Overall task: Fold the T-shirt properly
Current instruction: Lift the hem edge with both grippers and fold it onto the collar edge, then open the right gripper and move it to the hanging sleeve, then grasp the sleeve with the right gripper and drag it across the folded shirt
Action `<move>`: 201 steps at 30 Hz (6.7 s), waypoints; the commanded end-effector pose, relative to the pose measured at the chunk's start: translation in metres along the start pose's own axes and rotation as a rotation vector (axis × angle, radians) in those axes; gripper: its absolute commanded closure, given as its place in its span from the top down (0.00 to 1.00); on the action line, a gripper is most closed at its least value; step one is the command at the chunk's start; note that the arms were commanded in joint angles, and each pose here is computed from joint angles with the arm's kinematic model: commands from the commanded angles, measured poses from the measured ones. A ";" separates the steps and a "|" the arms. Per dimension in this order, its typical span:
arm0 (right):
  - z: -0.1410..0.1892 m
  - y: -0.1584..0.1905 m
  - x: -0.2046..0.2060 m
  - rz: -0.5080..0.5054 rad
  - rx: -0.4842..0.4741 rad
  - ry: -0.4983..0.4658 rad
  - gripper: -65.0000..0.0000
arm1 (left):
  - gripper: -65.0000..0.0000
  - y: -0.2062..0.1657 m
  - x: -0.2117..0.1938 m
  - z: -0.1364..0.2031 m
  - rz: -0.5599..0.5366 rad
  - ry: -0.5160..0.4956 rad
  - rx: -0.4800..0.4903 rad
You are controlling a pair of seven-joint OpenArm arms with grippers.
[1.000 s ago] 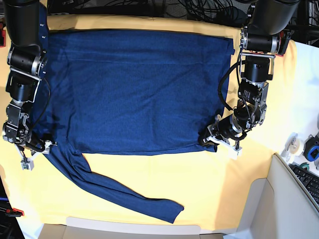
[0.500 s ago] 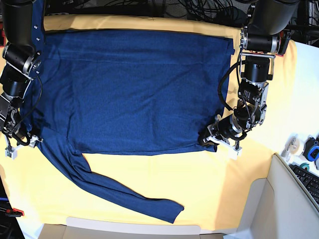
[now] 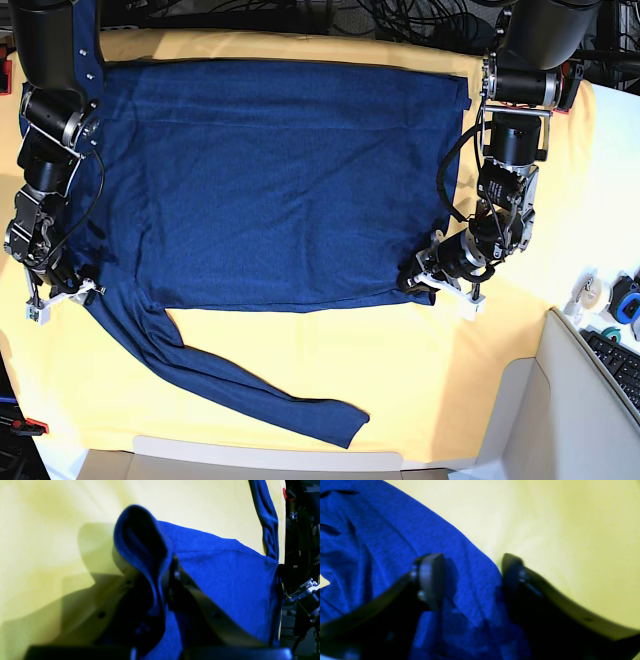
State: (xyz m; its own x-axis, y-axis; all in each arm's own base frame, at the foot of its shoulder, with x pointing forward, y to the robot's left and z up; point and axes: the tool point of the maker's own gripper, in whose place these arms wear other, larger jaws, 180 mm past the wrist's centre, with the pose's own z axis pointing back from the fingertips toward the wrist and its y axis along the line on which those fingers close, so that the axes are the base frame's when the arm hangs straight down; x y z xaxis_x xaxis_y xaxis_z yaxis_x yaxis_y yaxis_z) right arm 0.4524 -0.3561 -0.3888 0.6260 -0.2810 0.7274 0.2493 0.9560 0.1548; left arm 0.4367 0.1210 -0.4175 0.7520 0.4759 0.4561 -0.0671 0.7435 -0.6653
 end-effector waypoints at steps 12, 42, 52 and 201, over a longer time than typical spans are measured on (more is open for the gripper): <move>-0.005 0.022 -0.014 0.009 0.048 0.061 0.00 | 0.00 0.001 -0.003 0.000 -0.023 0.035 0.019; 0.100 0.023 0.042 0.336 -0.069 -0.296 0.00 | 0.00 -0.053 0.040 0.044 -0.234 -0.126 -0.096; 0.143 0.023 0.006 0.467 -0.095 -0.304 0.00 | 0.00 -0.045 0.018 0.083 -0.351 -0.131 -0.082; 0.218 0.161 -0.195 0.669 0.312 0.071 0.00 | 0.44 -0.021 -0.067 0.126 -0.317 0.069 -0.034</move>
State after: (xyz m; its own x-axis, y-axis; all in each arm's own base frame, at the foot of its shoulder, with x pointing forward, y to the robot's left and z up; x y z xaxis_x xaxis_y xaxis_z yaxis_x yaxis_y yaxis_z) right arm 0.2003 -0.1318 -0.3726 0.6612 0.3784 0.6477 -0.4164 0.9033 -0.1027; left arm 0.2957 0.1303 -0.3732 0.8031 0.1873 0.5656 0.1736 0.8345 -0.5229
